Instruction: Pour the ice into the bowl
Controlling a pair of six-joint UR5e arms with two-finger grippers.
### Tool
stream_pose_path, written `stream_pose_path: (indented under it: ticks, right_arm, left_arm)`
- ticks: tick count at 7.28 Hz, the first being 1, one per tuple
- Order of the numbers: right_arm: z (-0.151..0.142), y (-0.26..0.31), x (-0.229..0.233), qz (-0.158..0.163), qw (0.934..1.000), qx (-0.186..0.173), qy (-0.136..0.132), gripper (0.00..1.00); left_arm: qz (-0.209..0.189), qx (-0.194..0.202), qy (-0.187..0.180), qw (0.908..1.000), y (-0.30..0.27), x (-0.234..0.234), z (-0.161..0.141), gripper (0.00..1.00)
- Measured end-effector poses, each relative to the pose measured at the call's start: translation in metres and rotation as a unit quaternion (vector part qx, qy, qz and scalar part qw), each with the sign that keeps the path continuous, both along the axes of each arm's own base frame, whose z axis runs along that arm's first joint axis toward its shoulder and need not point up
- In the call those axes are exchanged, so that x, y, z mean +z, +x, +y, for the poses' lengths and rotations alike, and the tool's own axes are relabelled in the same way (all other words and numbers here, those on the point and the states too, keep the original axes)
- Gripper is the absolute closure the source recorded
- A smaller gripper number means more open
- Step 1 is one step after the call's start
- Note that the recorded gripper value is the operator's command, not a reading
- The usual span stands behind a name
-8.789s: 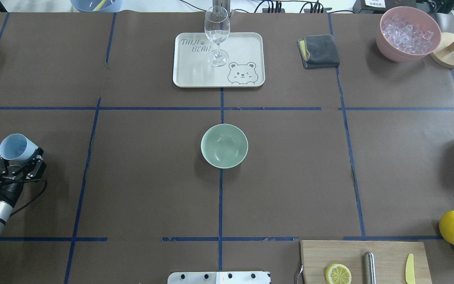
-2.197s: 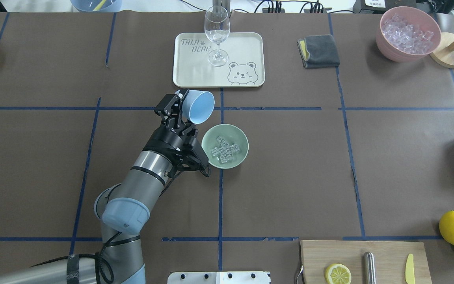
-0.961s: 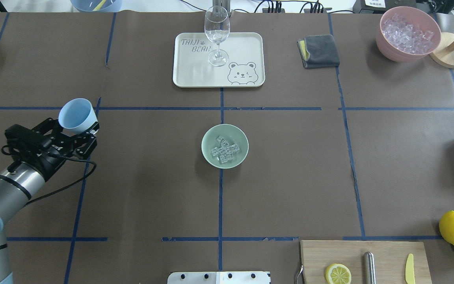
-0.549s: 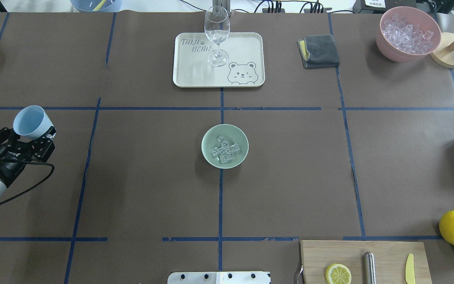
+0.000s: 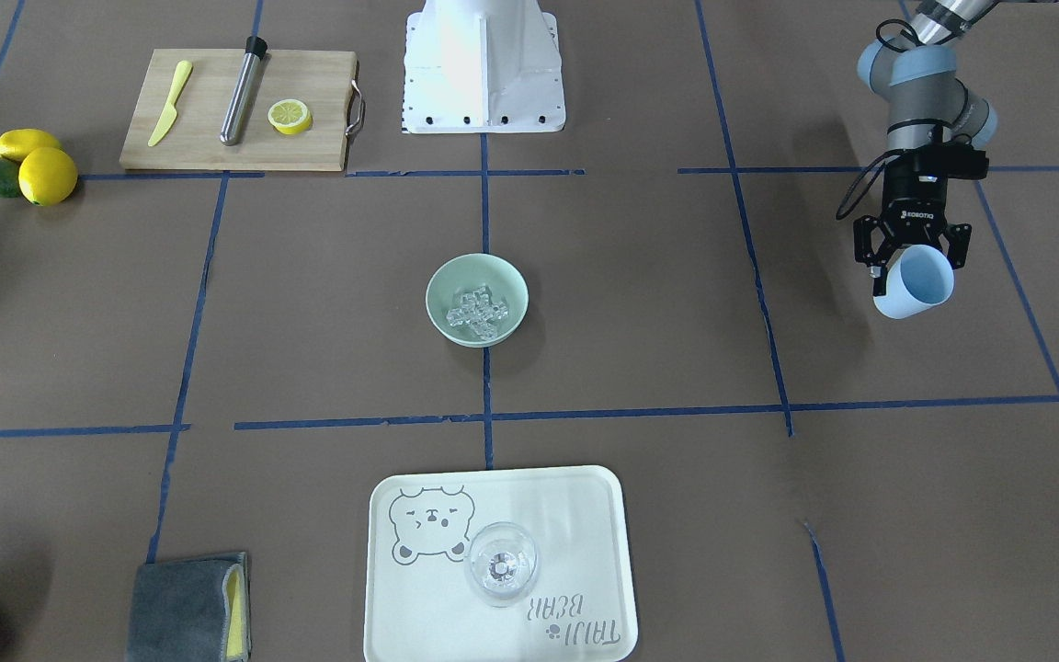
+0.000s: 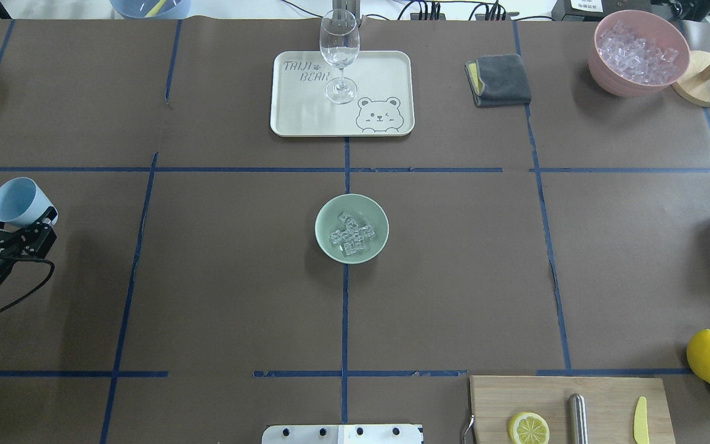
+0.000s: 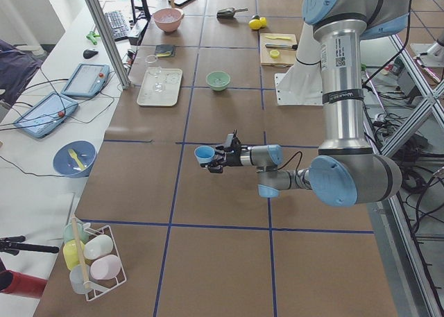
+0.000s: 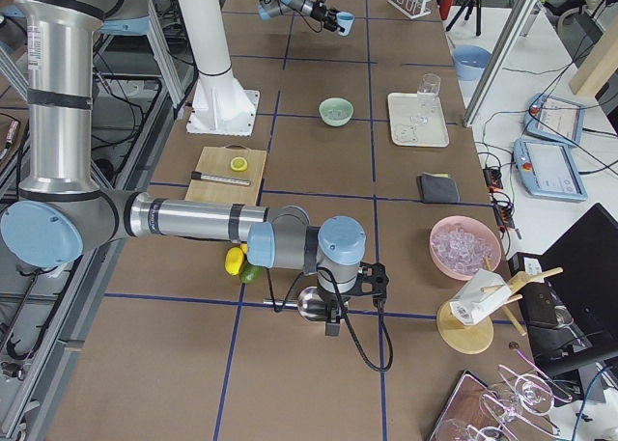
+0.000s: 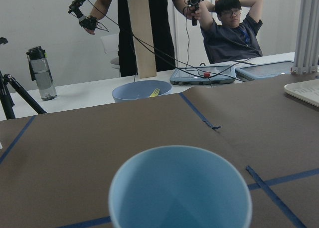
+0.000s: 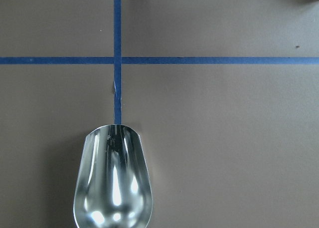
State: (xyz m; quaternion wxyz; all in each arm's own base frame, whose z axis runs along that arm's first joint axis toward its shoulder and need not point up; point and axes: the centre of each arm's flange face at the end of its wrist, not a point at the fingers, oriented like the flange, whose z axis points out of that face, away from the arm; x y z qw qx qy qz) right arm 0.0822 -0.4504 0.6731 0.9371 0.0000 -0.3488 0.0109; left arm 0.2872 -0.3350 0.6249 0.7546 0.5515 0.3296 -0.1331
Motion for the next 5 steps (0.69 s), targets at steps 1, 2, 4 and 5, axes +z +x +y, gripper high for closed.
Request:
stream_pose_path:
  ticks: [1, 2, 4, 5]
  right_arm:
    - [0.000, 0.000, 0.000, 0.000, 1.0000, 0.000, 0.000, 0.00]
    - [0.000, 0.000, -0.001, 0.000, 1.0000, 0.001, 0.000, 0.00]
    - [0.000, 0.000, -0.001, 0.000, 1.0000, 0.002, 0.000, 0.00]
    - [0.000, 0.000, -0.001, 0.000, 1.0000, 0.002, 0.000, 0.00]
  left_arm:
    - [0.007, -0.005, -0.010, 0.9999, 0.001, 0.011, 0.000, 1.00]
    - [0.011, -0.016, -0.015, 0.9997, 0.003, 0.019, -0.001, 1.00]
    - [0.018, -0.044, -0.015, 0.9987, 0.003, 0.026, -0.003, 1.00]
    - [0.022, -0.054, -0.013, 0.9982, 0.004, 0.026, -0.004, 0.96]
